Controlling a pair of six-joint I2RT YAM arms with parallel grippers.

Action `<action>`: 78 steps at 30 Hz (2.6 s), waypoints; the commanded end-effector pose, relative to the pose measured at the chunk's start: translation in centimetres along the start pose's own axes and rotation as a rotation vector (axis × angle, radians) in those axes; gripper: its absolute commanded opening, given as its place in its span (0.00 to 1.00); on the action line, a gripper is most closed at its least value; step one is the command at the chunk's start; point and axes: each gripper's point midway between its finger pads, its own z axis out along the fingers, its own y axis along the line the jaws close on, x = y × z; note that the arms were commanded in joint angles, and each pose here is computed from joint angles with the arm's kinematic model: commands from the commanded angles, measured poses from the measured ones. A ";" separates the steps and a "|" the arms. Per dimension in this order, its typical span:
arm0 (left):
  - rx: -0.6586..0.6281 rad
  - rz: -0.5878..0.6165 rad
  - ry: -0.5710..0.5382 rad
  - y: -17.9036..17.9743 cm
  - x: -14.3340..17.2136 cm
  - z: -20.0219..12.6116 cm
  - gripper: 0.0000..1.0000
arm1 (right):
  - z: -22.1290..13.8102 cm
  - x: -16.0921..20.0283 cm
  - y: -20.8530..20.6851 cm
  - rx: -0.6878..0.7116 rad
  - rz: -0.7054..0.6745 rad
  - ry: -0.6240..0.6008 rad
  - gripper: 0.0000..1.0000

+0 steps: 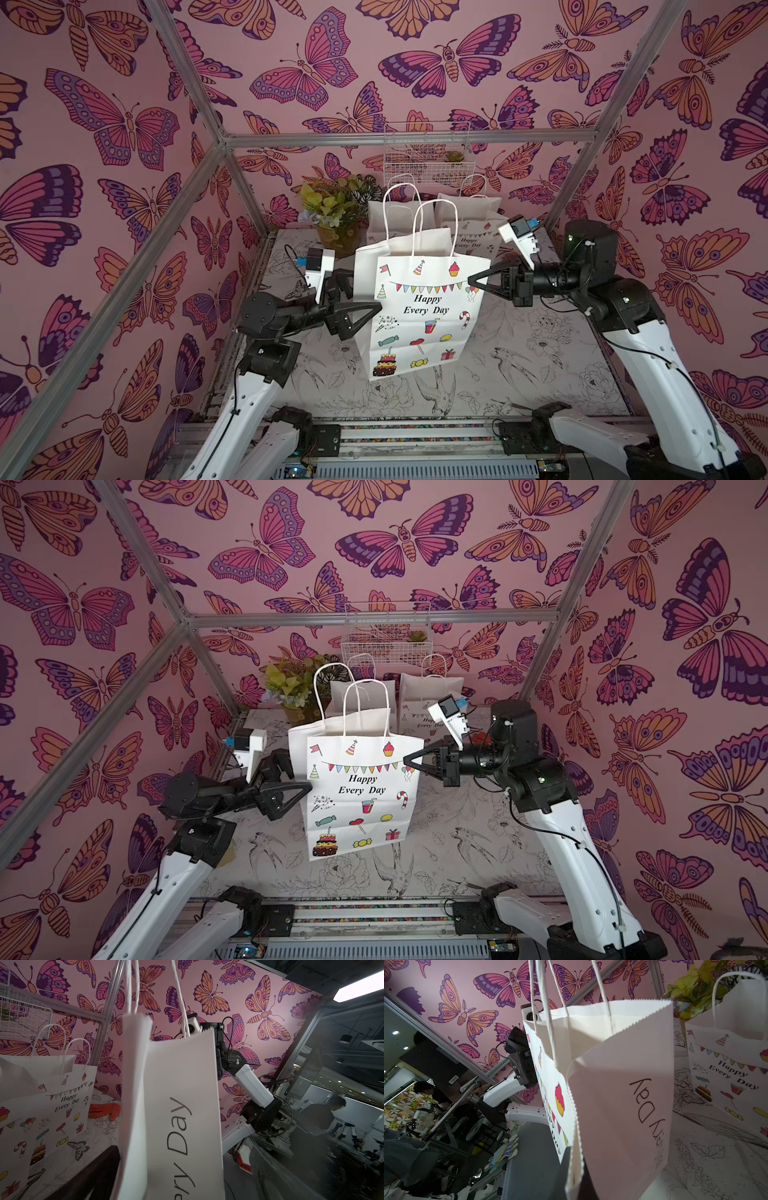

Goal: Put away the paper bag
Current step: Press the paper bag.

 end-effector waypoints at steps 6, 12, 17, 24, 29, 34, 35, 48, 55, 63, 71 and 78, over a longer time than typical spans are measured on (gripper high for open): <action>0.033 0.025 0.014 0.0 0.1 1.0 0.99 | 1.3 -0.5 -0.7 0.132 -0.063 -0.021 0.00; 0.018 -0.007 0.047 1.2 1.2 1.7 0.95 | 1.5 -1.5 0.1 0.127 -0.067 -0.069 0.00; 0.010 -0.009 0.052 1.4 1.6 1.7 0.86 | 1.3 -1.4 0.0 0.138 -0.067 -0.097 0.00; 0.017 -0.008 0.057 1.0 1.8 1.7 0.72 | 1.9 -1.2 0.8 0.086 -0.052 -0.095 0.00; 0.031 -0.011 0.068 0.8 2.0 1.9 0.72 | 2.7 -0.4 1.2 0.078 -0.065 -0.057 0.00; 0.032 0.001 0.062 0.5 1.9 1.7 0.73 | 2.4 0.2 1.0 0.107 -0.076 -0.044 0.00; 0.031 0.004 0.061 0.4 1.9 1.7 0.79 | 2.2 0.4 1.0 0.114 -0.081 -0.044 0.00; 0.068 -0.016 0.086 -0.1 2.2 2.3 0.72 | 2.5 0.5 1.4 0.096 -0.066 -0.059 0.00; 0.079 -0.027 0.101 0.1 2.7 2.8 0.62 | 2.5 0.5 1.2 0.116 -0.070 -0.067 0.00; 0.076 -0.021 0.096 0.0 2.6 2.8 0.40 | 2.1 0.5 0.9 0.145 -0.068 -0.089 0.00; 0.077 -0.029 0.099 0.1 2.7 2.8 0.19 | 2.1 0.4 1.3 0.121 -0.056 -0.114 0.01; 0.091 -0.081 0.102 1.4 2.0 3.9 0.07 | 1.4 0.7 1.5 0.137 -0.109 -0.140 0.53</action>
